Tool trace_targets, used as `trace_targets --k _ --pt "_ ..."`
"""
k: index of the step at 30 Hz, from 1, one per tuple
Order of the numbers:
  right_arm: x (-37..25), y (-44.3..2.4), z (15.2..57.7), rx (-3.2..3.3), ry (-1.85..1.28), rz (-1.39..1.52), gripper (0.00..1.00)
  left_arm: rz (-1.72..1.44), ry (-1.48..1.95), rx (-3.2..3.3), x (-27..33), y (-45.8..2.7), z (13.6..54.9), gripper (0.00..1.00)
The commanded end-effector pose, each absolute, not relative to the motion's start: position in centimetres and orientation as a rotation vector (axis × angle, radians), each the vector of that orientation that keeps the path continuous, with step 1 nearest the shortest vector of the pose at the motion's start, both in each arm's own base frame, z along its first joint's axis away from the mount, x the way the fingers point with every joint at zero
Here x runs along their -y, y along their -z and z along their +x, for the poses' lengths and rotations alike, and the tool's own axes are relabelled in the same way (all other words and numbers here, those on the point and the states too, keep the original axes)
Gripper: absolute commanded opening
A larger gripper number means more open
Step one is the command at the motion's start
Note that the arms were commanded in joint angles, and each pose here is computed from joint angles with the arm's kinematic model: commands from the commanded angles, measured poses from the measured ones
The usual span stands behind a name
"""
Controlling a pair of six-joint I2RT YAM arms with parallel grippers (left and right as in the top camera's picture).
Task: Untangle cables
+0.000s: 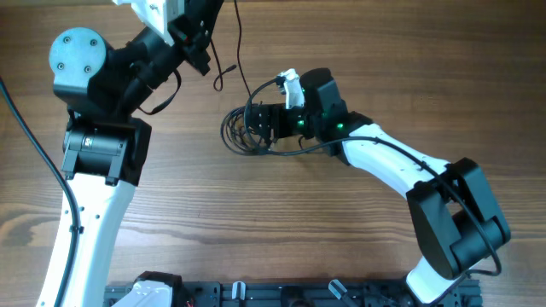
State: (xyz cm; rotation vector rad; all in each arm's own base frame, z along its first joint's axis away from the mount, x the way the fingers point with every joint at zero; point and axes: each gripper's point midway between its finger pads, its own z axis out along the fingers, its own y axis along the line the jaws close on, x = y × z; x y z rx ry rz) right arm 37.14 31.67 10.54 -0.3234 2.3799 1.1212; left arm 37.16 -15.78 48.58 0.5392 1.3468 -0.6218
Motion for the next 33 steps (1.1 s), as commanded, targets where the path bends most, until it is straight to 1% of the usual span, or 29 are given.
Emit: trace_targets --k 1,4,10,12,18,21,24,27,32,33 --pt "-31.2 -9.9 38.3 -2.374 -1.062 -0.244 0.75 0.533 0.616 -1.317 15.5 -50.0 36.4 0.04" --pt "-31.0 -10.0 38.9 -2.358 -1.033 -0.222 0.74 0.532 0.617 -1.321 15.5 -50.0 36.5 0.04" --pt "-29.5 -8.7 39.4 -2.408 -0.918 -0.142 0.71 0.532 0.618 -1.327 15.5 -49.8 36.5 0.04" --pt "-28.6 -8.0 39.7 -2.432 -0.858 -0.074 0.72 0.531 0.618 -1.331 15.5 -49.7 36.5 0.04" --pt "-28.3 -7.9 39.9 -2.436 -0.839 -0.049 0.74 0.534 0.616 -1.34 15.5 -49.5 36.6 0.04" --pt "-28.9 -8.2 39.6 -2.431 -0.886 -0.081 0.74 0.534 0.616 -1.341 15.5 -49.5 36.6 0.04" --pt "-30.2 -9.2 39.1 -2.395 -0.978 -0.158 0.67 0.534 0.616 -1.341 15.5 -49.5 36.6 0.04" --pt "-31.4 -10.5 38.7 -2.353 -1.09 -0.21 0.64 0.534 0.616 -1.341 15.5 -49.5 36.6 0.04" --pt "-32.1 -11.0 38.3 -2.349 -1.155 -0.203 0.63 0.534 0.617 -1.34 15.5 -49.5 36.6 0.04" --pt "-32.1 -11.0 38.3 -2.349 -1.149 -0.201 0.61 0.534 0.617 -1.34 15.5 -49.5 36.6 0.04"
